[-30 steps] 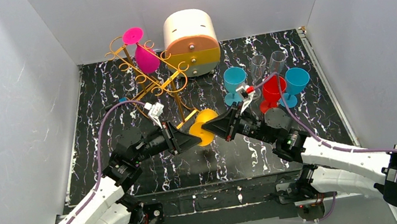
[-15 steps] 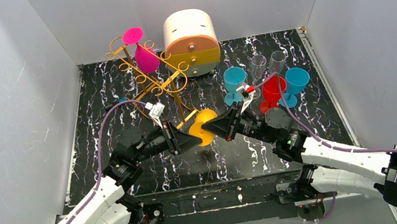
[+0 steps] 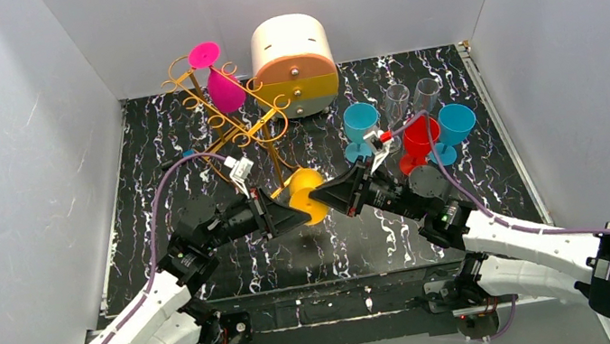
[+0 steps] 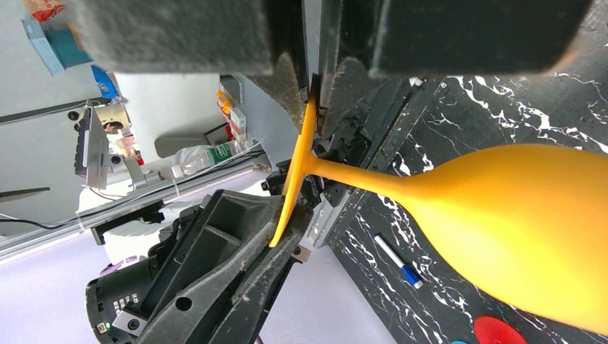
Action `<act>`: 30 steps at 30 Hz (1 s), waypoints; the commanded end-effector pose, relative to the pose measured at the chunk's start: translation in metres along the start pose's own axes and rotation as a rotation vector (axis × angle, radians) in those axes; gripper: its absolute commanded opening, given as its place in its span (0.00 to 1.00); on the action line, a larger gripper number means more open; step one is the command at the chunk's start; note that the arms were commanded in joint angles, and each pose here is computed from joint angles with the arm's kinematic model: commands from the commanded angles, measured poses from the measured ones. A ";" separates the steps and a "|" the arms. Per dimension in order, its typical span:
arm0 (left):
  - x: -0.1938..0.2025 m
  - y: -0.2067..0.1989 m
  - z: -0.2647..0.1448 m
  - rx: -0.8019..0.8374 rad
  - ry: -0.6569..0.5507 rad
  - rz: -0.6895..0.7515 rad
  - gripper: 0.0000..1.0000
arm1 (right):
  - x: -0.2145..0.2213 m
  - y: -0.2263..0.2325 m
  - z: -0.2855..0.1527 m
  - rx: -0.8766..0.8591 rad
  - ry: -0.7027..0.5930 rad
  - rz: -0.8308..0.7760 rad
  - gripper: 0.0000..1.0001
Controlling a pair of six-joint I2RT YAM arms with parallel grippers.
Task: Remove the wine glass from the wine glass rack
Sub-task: Place the wine glass at the center of the board.
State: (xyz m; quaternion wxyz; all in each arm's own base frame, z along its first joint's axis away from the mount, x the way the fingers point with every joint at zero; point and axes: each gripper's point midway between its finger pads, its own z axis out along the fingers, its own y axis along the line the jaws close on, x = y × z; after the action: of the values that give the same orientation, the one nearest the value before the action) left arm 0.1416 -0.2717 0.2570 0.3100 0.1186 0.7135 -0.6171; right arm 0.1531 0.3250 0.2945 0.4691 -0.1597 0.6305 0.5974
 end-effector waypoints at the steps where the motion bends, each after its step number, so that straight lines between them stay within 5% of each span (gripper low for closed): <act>1: 0.004 0.005 -0.003 -0.020 0.013 0.041 0.00 | -0.019 0.016 0.001 -0.050 -0.060 -0.009 0.22; 7: 0.004 0.001 -0.007 -0.014 0.035 0.146 0.00 | -0.028 0.015 -0.003 -0.012 -0.084 -0.020 0.48; 12: -0.002 -0.004 -0.011 -0.001 -0.008 0.214 0.00 | -0.048 0.016 -0.010 0.038 -0.121 -0.090 0.56; 20: 0.015 -0.025 -0.020 0.142 0.065 0.312 0.00 | -0.073 -0.027 -0.034 0.393 -0.098 -0.189 0.85; 26: 0.028 -0.033 -0.025 0.194 0.196 0.396 0.00 | -0.067 -0.055 -0.052 0.570 -0.034 -0.214 0.96; 30: 0.032 -0.037 -0.027 0.234 0.231 0.439 0.00 | -0.056 -0.035 -0.044 0.449 0.083 -0.236 0.99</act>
State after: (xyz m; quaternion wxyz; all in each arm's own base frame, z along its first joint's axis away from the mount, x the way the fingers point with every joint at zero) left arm 0.1034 -0.2624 0.2542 0.3331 0.3086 0.6676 -0.5900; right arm 0.2011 0.2552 0.2993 0.5463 -0.0955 0.7417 0.3773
